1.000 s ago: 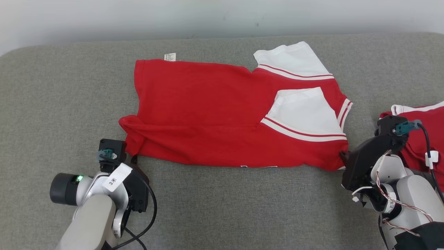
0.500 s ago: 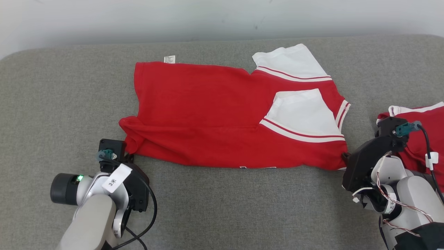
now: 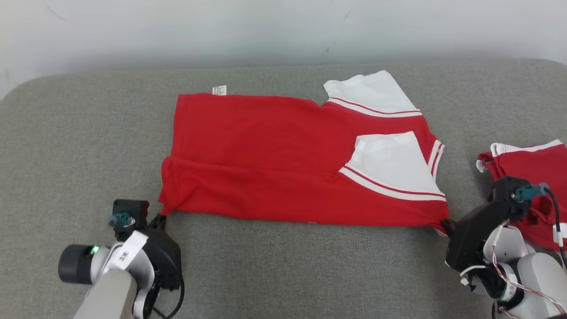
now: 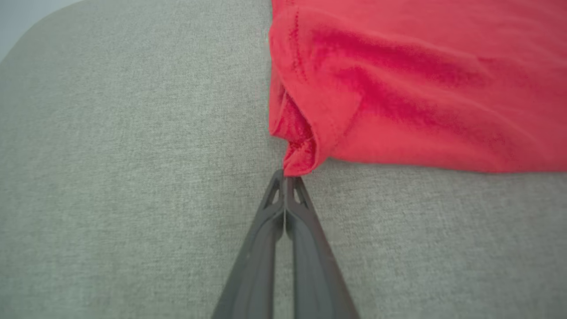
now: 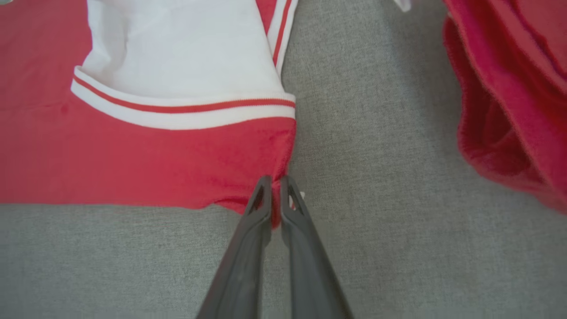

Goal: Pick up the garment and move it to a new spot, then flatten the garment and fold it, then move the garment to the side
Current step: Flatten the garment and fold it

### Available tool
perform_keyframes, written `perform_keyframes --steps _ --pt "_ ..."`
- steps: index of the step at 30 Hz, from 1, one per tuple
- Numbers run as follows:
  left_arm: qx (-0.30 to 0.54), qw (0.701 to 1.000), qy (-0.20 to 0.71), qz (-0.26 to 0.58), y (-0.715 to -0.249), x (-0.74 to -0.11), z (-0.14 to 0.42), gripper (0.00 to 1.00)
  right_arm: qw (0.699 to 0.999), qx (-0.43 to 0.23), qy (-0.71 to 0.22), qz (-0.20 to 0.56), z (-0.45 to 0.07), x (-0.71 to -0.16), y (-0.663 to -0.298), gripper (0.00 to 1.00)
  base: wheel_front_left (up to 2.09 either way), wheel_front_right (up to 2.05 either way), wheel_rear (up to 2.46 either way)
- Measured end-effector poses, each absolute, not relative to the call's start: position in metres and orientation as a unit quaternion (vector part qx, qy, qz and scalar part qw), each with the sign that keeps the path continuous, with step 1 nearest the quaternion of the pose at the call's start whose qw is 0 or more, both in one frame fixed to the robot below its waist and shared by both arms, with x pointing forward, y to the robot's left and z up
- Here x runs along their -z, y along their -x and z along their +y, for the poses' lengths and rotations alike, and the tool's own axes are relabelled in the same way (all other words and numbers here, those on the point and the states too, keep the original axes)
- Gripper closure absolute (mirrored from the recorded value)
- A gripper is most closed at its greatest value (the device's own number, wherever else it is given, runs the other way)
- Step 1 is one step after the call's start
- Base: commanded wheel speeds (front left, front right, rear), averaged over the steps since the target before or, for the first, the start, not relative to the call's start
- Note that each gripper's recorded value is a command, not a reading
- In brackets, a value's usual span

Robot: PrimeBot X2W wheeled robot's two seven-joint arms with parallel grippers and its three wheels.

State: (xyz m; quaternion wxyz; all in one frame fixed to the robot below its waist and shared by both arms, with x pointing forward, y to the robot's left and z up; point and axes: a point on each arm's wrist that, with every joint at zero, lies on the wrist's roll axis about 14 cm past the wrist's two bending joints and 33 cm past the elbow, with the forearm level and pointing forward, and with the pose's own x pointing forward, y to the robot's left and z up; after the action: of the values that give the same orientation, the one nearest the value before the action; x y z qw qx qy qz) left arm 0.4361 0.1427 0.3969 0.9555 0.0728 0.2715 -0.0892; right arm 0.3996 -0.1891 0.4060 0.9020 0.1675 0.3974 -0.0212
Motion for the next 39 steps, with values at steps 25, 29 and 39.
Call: perform_keyframes --steps 25,29,39 --pt "0.100 0.939 0.106 0.311 -0.336 -0.368 0.147 1.00 0.901 0.005 -0.208 0.380 -0.209 -0.421 -0.328 1.00 0.00 0.00 0.00" --pt "0.092 0.938 0.133 0.308 -0.317 -0.370 0.148 1.00 0.890 0.010 -0.221 0.399 -0.212 -0.414 -0.302 1.00 0.00 0.00 0.00" --pt "0.068 0.941 0.145 0.299 -0.282 -0.380 0.164 1.00 0.888 0.003 -0.229 0.400 -0.207 -0.422 -0.277 1.00 0.00 0.00 0.00"
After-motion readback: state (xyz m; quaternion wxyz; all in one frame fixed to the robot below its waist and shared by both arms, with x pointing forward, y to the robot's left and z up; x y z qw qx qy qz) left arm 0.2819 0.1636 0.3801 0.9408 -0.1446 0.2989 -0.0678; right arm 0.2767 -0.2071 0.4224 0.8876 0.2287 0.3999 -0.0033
